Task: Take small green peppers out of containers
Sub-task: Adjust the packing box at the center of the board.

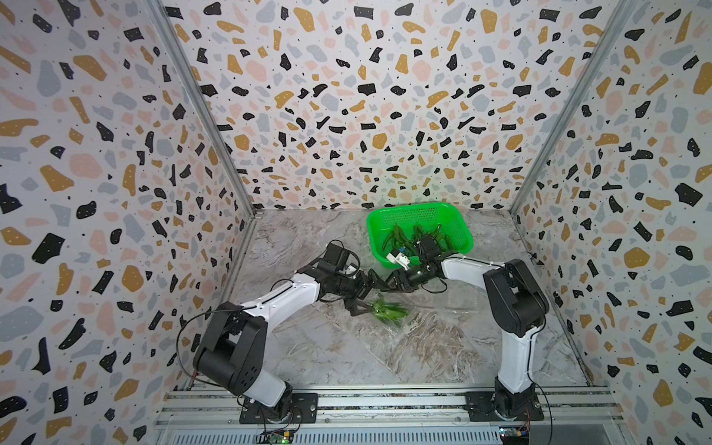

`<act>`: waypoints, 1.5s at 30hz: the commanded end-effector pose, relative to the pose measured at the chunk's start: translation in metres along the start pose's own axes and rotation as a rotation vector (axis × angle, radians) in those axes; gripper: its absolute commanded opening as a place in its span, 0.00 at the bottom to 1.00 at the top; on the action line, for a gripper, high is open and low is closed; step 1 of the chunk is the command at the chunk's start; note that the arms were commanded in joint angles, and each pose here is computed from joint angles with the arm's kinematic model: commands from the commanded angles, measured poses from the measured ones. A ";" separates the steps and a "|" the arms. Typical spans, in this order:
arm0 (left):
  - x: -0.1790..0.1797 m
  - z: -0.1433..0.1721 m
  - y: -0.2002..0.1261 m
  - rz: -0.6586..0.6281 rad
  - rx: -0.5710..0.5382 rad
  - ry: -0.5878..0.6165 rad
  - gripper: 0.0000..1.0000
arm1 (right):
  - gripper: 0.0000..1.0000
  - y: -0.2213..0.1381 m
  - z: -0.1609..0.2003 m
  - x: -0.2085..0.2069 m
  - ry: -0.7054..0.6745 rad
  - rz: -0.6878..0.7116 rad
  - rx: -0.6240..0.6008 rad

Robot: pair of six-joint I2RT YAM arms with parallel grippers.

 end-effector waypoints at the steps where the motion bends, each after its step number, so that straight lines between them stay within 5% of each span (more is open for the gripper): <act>1: -0.021 0.001 -0.003 0.074 -0.036 0.055 0.94 | 0.64 0.012 0.009 0.021 -0.058 -0.053 0.086; 8: -0.025 0.011 -0.007 0.080 -0.064 0.084 0.94 | 0.64 0.030 0.011 0.027 -0.086 -0.037 0.123; 15: -0.012 0.024 -0.050 -0.303 -0.049 0.261 0.96 | 0.68 -0.005 0.002 0.020 -0.087 0.112 0.057; 19: -0.004 0.013 -0.060 -0.403 -0.051 0.318 0.98 | 0.69 -0.048 0.000 0.023 -0.054 0.181 -0.002; 27: 0.025 -0.016 -0.036 -0.499 0.000 0.360 0.99 | 0.69 -0.077 0.065 0.028 0.097 0.207 0.027; 33: 0.032 -0.022 -0.017 -0.439 0.027 0.332 0.99 | 0.67 -0.045 0.105 0.019 0.205 0.147 0.061; 45: 0.027 -0.004 0.006 -0.165 0.079 0.195 0.95 | 0.50 -0.020 0.102 0.012 0.278 0.058 0.083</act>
Point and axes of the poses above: each gripper's point midway between its finger pads, its own y axis out along the fingers, its own x axis along the line the jaws close on, z = x × y, the point moved 4 cm from there along -y, back along the fingers, and after that the axes turned 12 degrees about y, right-handed, at the moved point
